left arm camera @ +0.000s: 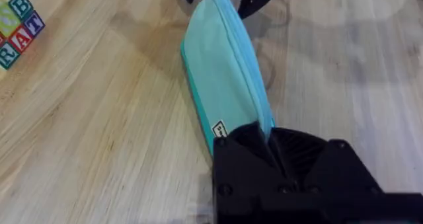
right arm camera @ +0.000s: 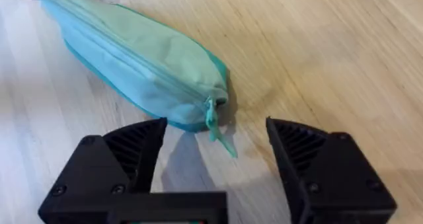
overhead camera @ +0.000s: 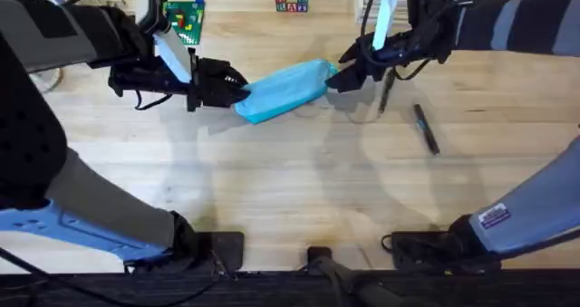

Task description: Unzip the bag, pick up the pens from the table one at a time and place them inside, then zip the bag closed.

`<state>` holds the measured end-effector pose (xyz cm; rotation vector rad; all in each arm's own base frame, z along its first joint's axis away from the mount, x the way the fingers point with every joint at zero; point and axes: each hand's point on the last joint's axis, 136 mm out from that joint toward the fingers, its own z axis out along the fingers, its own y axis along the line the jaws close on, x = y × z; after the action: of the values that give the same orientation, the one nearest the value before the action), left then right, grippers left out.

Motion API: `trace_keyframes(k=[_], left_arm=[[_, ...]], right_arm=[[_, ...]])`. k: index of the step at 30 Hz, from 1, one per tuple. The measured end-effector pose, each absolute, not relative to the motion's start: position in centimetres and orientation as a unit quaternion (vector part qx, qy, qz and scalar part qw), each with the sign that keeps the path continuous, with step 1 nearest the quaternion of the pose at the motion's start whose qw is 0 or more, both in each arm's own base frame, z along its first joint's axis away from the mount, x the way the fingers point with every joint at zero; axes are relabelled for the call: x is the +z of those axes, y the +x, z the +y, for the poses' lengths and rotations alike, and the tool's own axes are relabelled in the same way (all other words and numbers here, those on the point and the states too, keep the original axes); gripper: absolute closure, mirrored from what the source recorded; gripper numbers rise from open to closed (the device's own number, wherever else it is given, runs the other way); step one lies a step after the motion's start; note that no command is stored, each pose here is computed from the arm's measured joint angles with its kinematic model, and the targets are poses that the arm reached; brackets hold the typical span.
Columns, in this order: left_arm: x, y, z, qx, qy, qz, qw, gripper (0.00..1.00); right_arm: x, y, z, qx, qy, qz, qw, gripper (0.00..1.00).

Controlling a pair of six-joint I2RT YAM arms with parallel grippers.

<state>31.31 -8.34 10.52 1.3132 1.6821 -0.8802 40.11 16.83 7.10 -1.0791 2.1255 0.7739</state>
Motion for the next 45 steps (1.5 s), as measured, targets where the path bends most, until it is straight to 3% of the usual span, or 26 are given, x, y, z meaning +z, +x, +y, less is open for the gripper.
trace_keyframes(k=[14,45], left_arm=[[10.52,31.31,-8.33,-0.349,0.52,0.666,0.405,0.958],[10.52,31.31,-8.34,-0.349,0.52,0.666,0.405,0.958]], right_arm=[[7.12,40.13,16.84,0.294,-0.406,0.807,0.312,0.252],[7.04,39.48,17.16,0.311,-0.404,0.806,0.302,0.387]])
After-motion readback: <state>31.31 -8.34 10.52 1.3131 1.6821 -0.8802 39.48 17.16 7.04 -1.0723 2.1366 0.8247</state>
